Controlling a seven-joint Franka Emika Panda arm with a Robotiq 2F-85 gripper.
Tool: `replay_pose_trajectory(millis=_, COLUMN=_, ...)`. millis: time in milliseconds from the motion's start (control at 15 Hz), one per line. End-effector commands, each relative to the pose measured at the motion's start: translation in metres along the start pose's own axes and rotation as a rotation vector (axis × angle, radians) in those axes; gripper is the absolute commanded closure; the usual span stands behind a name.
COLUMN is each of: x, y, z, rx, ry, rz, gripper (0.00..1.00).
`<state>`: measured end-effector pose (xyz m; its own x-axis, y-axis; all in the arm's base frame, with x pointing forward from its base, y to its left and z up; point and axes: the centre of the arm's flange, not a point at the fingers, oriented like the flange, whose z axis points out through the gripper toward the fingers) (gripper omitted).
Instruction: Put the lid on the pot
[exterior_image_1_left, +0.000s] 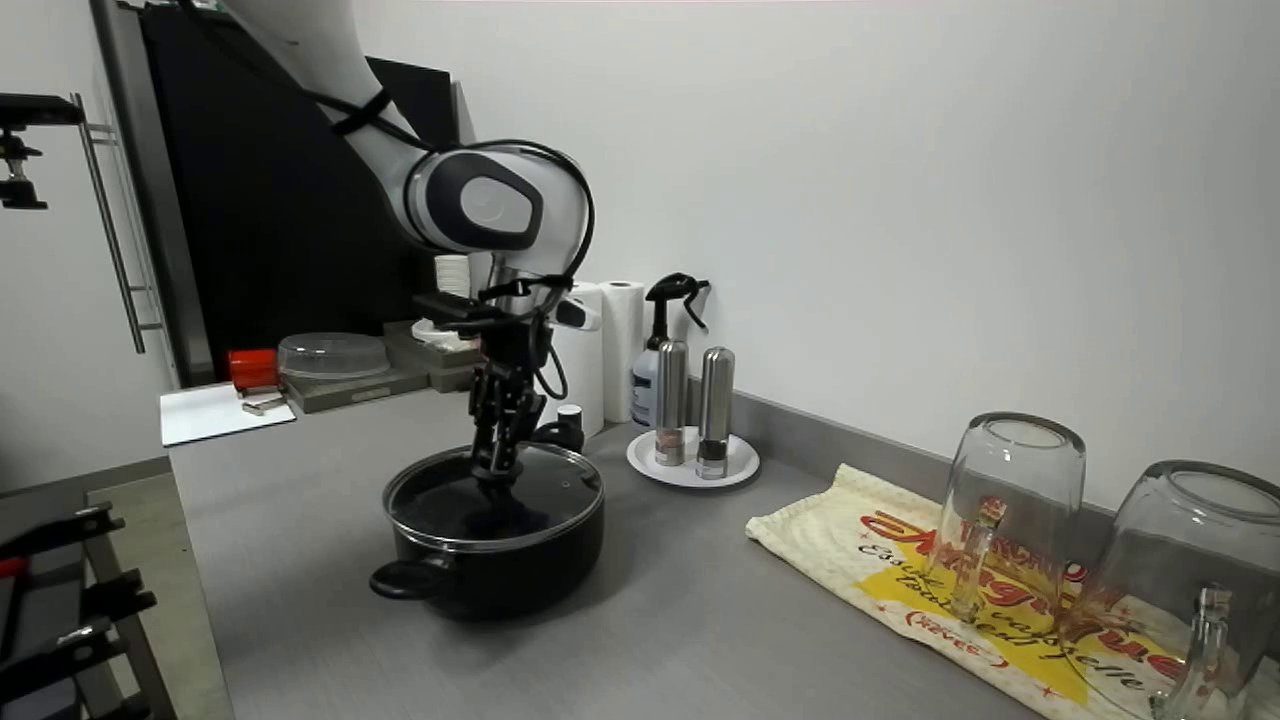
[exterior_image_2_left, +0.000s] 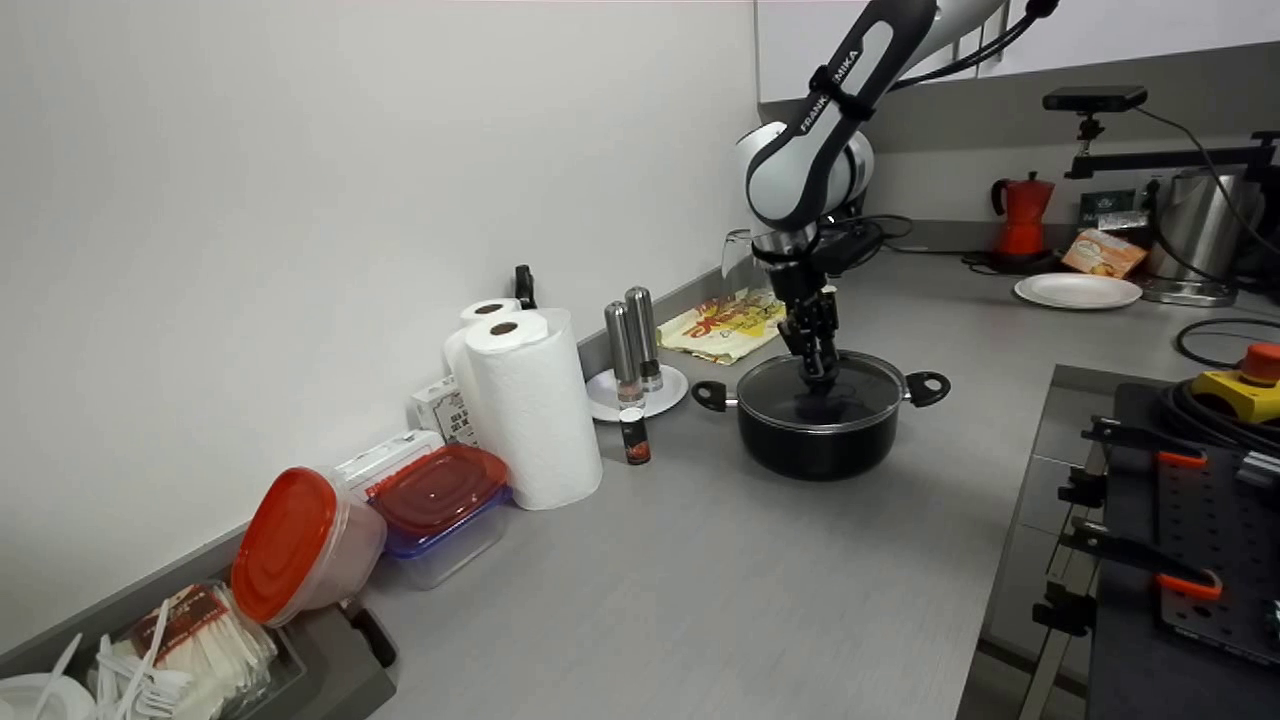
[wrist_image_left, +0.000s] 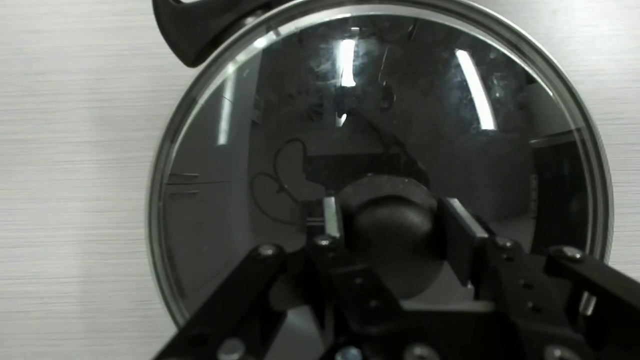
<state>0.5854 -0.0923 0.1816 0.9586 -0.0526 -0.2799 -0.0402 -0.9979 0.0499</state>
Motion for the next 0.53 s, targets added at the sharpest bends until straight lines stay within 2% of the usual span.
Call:
replay_pose_trajectory(millis=0, x=-0.0065, y=-0.0022, z=-0.0062, rx=-0.034, ry=0.019, rz=-0.005, gripper=0.75)
replay_pose_trajectory(millis=467, x=-0.0047, y=-0.0007, z=-0.0088, rx=-0.039, ry=0.050, rz=0.023, gripper=0.75)
